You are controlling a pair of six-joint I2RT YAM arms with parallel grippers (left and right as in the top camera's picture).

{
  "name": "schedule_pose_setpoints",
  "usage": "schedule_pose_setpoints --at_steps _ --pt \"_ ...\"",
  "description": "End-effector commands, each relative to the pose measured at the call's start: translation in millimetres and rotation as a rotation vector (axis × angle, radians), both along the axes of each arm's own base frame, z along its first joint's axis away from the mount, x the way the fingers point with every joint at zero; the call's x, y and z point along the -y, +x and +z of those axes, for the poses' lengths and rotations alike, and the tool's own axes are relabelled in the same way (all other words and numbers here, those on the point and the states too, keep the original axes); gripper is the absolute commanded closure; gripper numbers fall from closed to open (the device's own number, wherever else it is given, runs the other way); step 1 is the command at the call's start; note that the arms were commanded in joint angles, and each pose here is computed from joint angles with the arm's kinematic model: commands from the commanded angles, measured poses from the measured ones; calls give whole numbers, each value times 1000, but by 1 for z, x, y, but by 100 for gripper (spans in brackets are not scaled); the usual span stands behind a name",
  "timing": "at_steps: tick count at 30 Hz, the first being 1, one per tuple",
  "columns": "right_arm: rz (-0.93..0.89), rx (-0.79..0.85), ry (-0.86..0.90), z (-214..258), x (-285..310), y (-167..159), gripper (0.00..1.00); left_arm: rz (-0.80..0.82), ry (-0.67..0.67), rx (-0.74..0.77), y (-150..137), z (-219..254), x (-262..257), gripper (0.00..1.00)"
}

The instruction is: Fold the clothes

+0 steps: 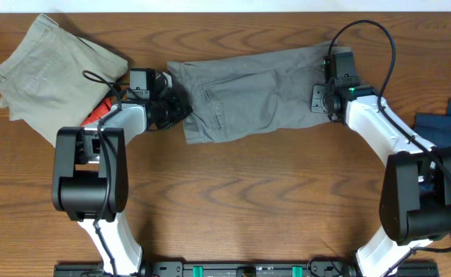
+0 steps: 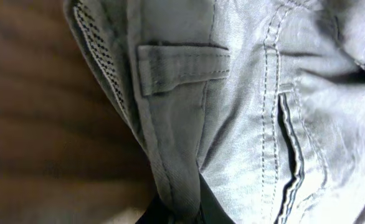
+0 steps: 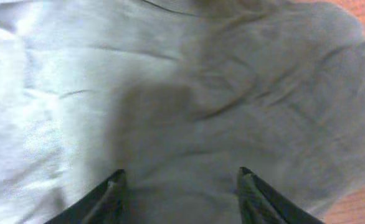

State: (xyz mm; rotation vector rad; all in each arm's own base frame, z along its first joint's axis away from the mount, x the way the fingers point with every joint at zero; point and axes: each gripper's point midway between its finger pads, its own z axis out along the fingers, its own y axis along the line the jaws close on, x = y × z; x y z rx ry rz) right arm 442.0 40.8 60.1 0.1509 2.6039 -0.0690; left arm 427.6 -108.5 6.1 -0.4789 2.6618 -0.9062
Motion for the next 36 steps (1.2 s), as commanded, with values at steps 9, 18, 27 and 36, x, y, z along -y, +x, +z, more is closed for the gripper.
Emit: schedule_pose_setpoints --at_steps 9,18,27,36 --pt "333 145 472 82 -102 6 78 -94 101 158 -40 110 -14 94" --pt "562 -215 671 -9 -216 -62 77 -114 98 255 -65 166 -5 94" --pt "746 -365 667 -81 -303 -127 72 -139 38 436 -76 233 8 94" --pt "673 -167 648 -12 -270 -73 62 -129 63 380 -86 223 3 94"
